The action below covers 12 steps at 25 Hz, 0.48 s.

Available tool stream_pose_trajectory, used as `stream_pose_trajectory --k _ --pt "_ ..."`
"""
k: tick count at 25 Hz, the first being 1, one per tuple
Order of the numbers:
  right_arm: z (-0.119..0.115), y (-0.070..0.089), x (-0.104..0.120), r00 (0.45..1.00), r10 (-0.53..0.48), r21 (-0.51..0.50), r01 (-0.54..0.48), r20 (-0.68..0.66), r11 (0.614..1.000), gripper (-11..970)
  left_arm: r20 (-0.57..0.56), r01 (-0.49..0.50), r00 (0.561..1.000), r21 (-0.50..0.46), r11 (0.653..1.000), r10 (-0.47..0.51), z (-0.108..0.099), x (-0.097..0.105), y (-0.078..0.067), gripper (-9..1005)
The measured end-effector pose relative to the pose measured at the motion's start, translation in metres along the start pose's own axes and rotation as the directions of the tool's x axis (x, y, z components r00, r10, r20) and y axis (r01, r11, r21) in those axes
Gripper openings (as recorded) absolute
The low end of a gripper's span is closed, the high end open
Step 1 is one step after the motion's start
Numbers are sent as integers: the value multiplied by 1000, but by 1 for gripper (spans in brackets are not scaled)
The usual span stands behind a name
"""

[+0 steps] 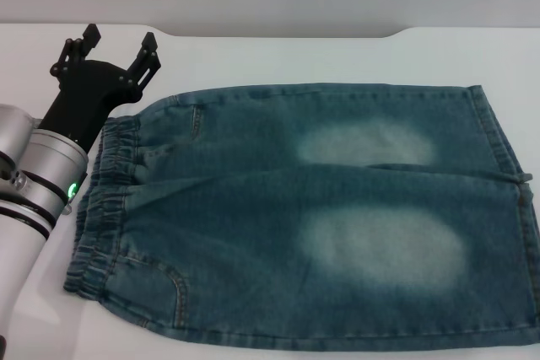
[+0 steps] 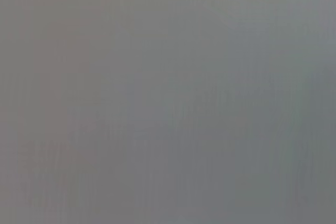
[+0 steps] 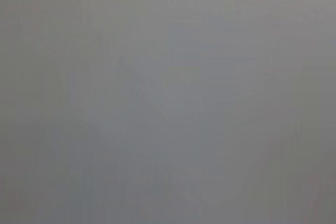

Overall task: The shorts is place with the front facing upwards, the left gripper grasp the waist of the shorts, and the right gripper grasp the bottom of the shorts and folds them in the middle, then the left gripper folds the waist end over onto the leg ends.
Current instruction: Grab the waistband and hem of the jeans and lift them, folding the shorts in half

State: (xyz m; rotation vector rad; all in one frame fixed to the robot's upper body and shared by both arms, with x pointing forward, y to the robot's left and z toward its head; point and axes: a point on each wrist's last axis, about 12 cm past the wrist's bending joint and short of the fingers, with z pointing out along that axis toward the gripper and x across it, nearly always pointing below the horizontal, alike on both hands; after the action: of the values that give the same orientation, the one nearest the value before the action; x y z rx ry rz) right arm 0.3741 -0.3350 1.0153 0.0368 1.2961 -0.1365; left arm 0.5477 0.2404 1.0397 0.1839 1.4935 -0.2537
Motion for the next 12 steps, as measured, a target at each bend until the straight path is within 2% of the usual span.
stream_pose_trajectory --k 8,12 --pt "0 0 0 1000 2 0 -2 0 1000 621 1 3 1000 3 1000 -3 1 0 -1 828" --pt "0 -3 -1 996 84 1 -84 4 996 621 -4 18 1000 26 1000 -17 4 -3 -6 828"
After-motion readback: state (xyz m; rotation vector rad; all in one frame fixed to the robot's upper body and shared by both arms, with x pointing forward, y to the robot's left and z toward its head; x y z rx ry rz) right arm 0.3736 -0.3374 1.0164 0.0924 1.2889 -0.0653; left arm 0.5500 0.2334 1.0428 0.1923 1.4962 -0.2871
